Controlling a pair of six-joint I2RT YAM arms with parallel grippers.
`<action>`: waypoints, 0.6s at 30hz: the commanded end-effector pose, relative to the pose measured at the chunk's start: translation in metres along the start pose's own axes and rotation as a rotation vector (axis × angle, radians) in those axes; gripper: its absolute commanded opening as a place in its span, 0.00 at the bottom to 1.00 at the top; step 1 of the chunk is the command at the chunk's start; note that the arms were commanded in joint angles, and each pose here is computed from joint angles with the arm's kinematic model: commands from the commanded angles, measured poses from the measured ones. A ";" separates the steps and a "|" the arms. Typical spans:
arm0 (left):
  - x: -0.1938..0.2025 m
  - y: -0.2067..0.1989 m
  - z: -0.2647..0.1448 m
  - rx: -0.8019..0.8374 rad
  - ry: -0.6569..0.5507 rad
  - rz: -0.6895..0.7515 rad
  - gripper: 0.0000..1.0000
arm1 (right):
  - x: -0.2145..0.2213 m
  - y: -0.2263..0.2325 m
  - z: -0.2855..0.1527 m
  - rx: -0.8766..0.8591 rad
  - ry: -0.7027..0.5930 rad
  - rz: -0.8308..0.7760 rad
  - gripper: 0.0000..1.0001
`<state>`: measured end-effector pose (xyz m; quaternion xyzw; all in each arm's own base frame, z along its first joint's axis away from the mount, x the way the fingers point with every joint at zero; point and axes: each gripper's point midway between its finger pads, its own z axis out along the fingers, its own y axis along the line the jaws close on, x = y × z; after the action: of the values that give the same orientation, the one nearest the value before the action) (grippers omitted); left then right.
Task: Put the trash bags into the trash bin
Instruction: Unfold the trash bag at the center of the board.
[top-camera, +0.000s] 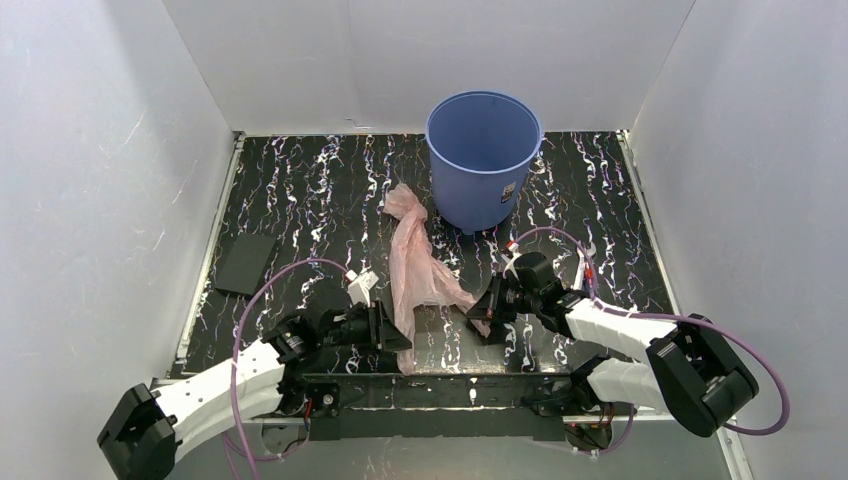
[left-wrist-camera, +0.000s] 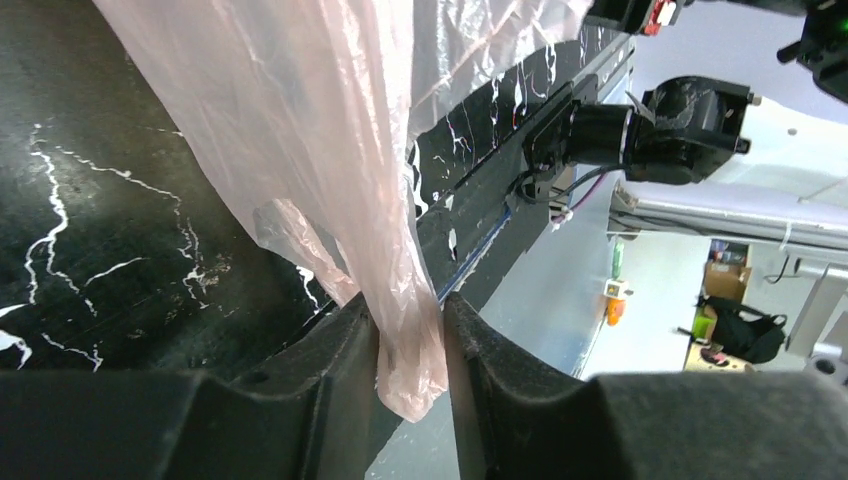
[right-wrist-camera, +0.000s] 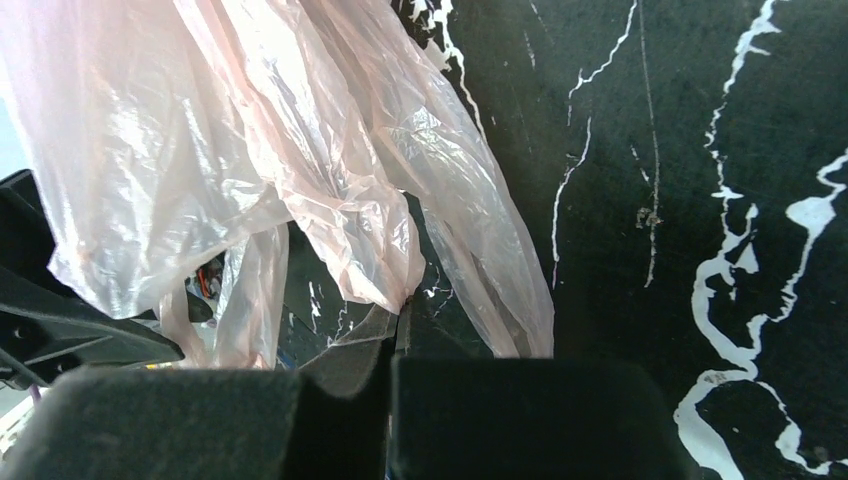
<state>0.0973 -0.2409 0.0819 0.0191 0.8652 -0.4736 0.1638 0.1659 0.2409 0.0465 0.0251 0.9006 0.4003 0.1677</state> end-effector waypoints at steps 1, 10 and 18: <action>-0.010 -0.020 0.000 0.047 -0.044 0.066 0.28 | -0.015 0.023 0.000 -0.070 -0.032 -0.020 0.01; -0.004 -0.020 0.020 0.044 -0.024 0.074 0.38 | -0.012 0.031 -0.001 -0.117 -0.012 -0.010 0.01; 0.004 -0.024 0.043 -0.009 0.000 0.119 0.30 | -0.011 0.033 -0.002 -0.131 -0.012 0.001 0.01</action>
<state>0.0862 -0.2740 0.0607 0.0650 0.8786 -0.4482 0.1516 0.1639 0.2502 0.0566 0.0232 0.8886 0.4302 0.1576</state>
